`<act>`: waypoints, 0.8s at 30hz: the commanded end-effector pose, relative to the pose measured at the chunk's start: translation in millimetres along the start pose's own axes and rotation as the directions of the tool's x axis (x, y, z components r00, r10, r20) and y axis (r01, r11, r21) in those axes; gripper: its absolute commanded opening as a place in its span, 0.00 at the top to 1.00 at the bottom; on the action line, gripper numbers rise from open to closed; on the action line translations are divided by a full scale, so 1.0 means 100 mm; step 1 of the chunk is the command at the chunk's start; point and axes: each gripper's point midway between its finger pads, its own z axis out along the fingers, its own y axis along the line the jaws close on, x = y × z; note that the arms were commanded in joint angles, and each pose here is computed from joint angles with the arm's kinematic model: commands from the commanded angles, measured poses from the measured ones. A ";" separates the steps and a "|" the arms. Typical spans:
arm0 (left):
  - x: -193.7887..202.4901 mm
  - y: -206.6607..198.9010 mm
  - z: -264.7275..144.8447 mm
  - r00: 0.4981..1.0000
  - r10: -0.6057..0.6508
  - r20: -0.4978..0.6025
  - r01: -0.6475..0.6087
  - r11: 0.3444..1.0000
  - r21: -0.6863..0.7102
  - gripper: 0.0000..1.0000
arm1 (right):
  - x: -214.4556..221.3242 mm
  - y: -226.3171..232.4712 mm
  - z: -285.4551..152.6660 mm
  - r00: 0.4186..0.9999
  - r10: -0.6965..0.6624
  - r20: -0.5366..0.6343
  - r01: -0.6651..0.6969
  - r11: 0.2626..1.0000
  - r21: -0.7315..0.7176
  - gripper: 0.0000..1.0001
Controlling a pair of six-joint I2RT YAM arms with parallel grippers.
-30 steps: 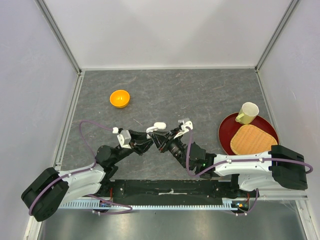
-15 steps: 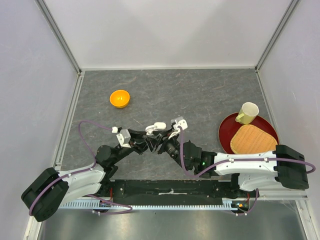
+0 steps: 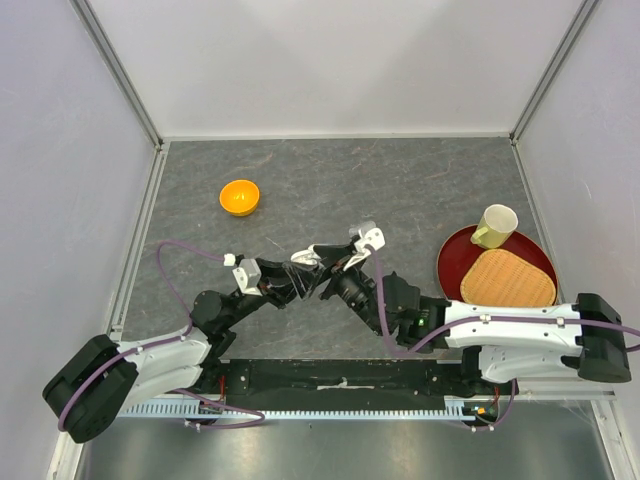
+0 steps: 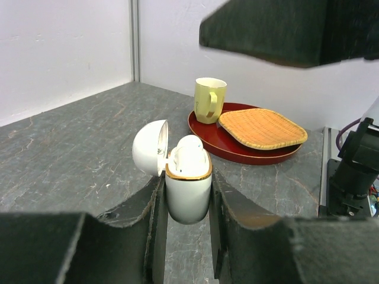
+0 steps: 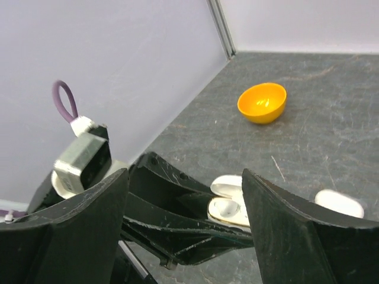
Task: Insert the wireless bluetooth earbuds into the charging case
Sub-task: Close the charging case.
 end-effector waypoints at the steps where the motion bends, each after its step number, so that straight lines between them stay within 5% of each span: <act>1: -0.87 -0.12 -0.01 0.931 0.134 0.339 -0.149 0.989 0.017 0.98 | -0.60 0.02 -0.03 0.992 0.014 0.125 -0.018 0.999 0.031 0.13; 7: -0.92 -0.14 0.02 0.927 0.156 0.341 -0.174 0.985 0.021 0.98 | -1.01 -0.59 0.21 0.994 0.022 0.103 -0.049 0.963 0.266 0.04; 14: -1.07 -0.14 0.19 0.935 0.172 0.310 -0.193 0.981 0.038 0.98 | -0.80 -1.36 0.58 0.979 0.114 -0.167 -0.046 0.929 0.367 0.02; 24: -1.13 -0.30 0.12 0.952 0.132 0.275 -0.167 0.980 0.109 0.98 | -0.83 -1.62 0.11 0.963 0.202 -0.175 -0.129 0.925 0.356 0.02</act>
